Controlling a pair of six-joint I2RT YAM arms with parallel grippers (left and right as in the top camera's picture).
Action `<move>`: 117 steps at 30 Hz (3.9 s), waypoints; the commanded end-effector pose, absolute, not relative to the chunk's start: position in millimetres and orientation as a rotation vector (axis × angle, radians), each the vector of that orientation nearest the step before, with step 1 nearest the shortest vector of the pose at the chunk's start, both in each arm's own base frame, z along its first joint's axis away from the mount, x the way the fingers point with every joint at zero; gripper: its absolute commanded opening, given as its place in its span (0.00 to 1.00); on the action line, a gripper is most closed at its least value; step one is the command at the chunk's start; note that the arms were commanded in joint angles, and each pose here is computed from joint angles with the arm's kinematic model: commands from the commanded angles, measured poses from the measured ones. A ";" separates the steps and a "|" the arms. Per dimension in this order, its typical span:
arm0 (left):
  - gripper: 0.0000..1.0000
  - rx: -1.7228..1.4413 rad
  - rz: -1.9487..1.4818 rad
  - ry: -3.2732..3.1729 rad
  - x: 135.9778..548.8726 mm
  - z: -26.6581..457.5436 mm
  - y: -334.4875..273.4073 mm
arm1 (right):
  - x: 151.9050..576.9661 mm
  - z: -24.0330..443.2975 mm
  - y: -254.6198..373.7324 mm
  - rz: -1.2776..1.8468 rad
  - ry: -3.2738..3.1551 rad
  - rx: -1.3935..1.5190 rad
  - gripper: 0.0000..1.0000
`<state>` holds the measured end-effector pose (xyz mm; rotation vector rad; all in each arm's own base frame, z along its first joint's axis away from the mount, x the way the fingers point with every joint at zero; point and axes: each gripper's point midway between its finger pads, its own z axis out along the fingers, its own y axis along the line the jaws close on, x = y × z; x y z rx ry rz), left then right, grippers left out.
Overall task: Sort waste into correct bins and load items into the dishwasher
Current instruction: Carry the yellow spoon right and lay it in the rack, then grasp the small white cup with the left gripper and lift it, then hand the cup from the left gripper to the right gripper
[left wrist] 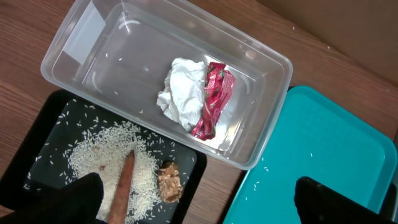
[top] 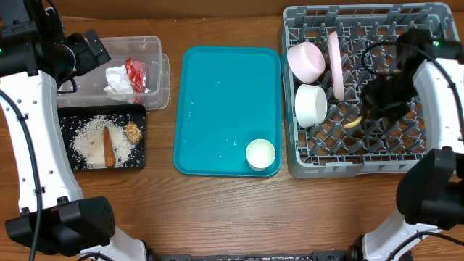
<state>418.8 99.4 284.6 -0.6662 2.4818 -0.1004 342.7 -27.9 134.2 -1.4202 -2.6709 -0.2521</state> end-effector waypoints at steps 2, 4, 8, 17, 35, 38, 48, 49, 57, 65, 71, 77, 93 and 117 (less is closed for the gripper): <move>1.00 -0.631 -0.096 2.465 419.0 293.9 96.4 | 342.5 135.1 -22.6 -0.275 -2.636 -1.482 0.04; 1.00 -0.631 -0.096 2.464 419.3 294.0 96.6 | 345.4 135.4 -17.7 -0.296 -2.647 -1.468 0.05; 1.00 -0.632 -0.096 2.464 419.3 294.0 96.5 | 368.4 141.9 3.2 -0.537 -2.786 -1.249 0.39; 1.00 -0.601 -0.161 2.477 419.5 293.7 87.1 | 385.8 191.9 1.7 -0.677 -3.037 -0.939 0.89; 0.99 0.901 -0.606 2.836 337.2 104.4 -233.0 | 349.7 283.0 -24.1 -0.415 -3.338 -0.824 1.00; 0.96 0.987 -0.525 2.920 322.6 70.0 -245.2 | 349.4 283.0 -24.1 -0.415 -3.337 -0.824 1.00; 0.04 0.985 -0.419 3.086 310.8 21.9 -237.2 | 350.6 283.4 -24.2 -0.417 -3.342 -0.825 1.00; 0.04 0.973 -0.419 3.090 312.5 25.1 -236.7 | 350.6 283.4 -24.2 -0.417 -3.342 -0.825 1.00; 0.04 0.749 -0.991 2.947 354.7 145.5 -241.8 | 355.2 290.7 17.1 -0.663 -3.327 -0.666 0.99; 0.04 0.427 -1.816 2.424 393.4 262.1 -213.4 | 376.4 321.9 142.8 -1.172 -3.372 0.015 0.99; 0.04 0.211 -2.027 2.367 389.0 285.6 -193.1 | 383.7 369.3 231.9 -1.618 -3.316 0.642 0.99; 0.04 0.127 -2.202 2.249 380.2 321.4 -194.9 | 376.3 386.3 252.8 -1.845 -3.149 0.928 0.97; 0.04 0.194 -2.202 2.175 342.3 383.2 -192.8 | 362.6 386.8 287.4 -2.031 -2.868 1.326 0.80; 0.27 0.197 -2.166 2.206 343.0 377.8 -192.4 | 349.1 385.1 295.2 -2.039 -2.797 1.359 0.44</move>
